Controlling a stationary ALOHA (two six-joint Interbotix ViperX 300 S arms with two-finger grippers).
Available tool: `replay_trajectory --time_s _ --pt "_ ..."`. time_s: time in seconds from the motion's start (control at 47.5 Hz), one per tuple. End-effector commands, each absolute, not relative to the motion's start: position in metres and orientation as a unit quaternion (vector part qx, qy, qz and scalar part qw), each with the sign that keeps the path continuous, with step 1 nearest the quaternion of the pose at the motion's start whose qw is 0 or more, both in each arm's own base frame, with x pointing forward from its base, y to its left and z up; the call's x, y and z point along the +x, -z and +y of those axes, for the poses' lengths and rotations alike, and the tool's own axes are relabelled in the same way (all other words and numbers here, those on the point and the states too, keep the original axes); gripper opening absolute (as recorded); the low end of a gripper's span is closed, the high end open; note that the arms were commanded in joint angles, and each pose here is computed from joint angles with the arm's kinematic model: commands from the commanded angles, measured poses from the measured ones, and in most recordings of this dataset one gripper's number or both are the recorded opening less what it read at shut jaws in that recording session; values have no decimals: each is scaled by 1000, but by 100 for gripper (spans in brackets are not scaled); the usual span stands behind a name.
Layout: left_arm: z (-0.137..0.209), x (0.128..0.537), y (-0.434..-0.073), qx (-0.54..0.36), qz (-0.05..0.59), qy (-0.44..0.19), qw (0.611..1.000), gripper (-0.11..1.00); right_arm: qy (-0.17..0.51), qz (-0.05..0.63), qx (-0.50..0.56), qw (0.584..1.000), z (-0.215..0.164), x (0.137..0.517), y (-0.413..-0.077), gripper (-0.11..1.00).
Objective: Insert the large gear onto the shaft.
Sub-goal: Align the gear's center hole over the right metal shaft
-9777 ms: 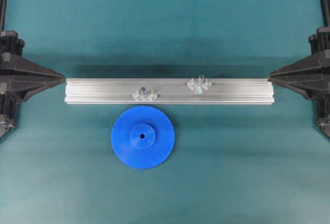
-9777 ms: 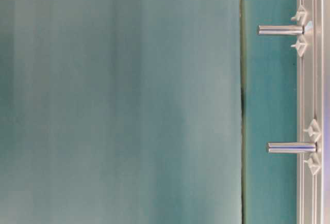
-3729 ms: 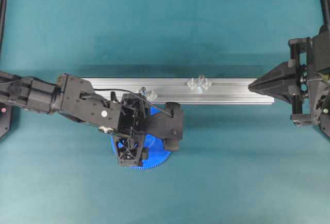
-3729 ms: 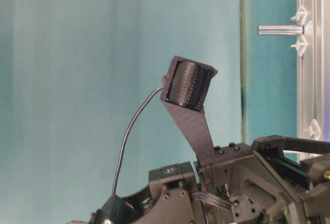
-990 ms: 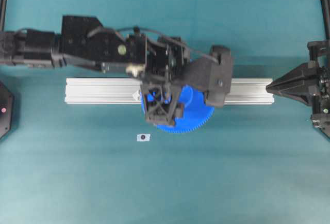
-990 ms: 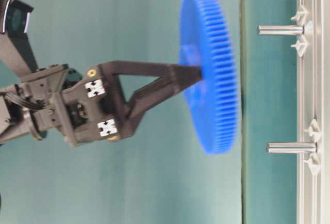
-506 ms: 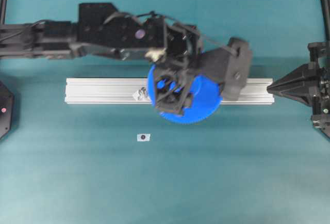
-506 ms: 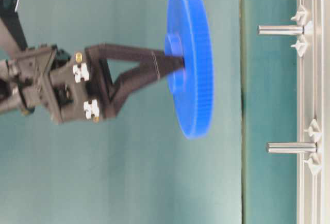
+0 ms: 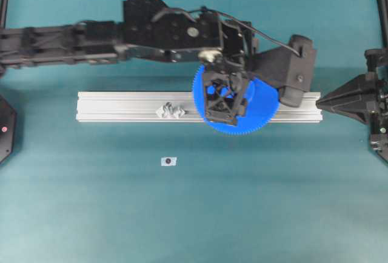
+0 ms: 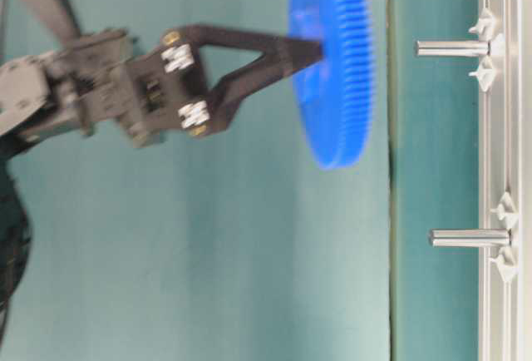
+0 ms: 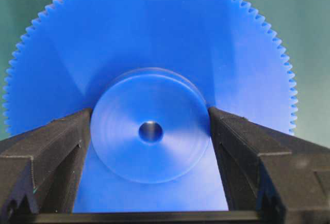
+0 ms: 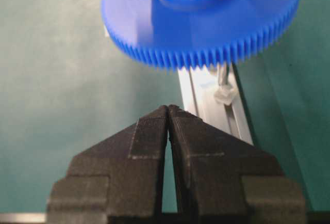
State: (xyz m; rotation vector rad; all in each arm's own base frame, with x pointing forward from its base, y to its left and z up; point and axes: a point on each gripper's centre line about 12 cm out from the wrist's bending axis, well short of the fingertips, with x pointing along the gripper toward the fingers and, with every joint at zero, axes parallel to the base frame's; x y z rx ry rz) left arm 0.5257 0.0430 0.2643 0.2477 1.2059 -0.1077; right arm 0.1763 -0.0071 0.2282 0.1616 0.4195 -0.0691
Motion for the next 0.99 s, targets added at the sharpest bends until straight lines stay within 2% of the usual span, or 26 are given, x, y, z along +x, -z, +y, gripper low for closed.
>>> replay_trajectory --time_s 0.0,0.969 --pt "48 528 -288 121 538 42 833 77 37 201 86 975 -8 177 -233 12" --pt "77 538 -222 102 575 29 811 77 37 203 91 974 -7 171 -237 12"
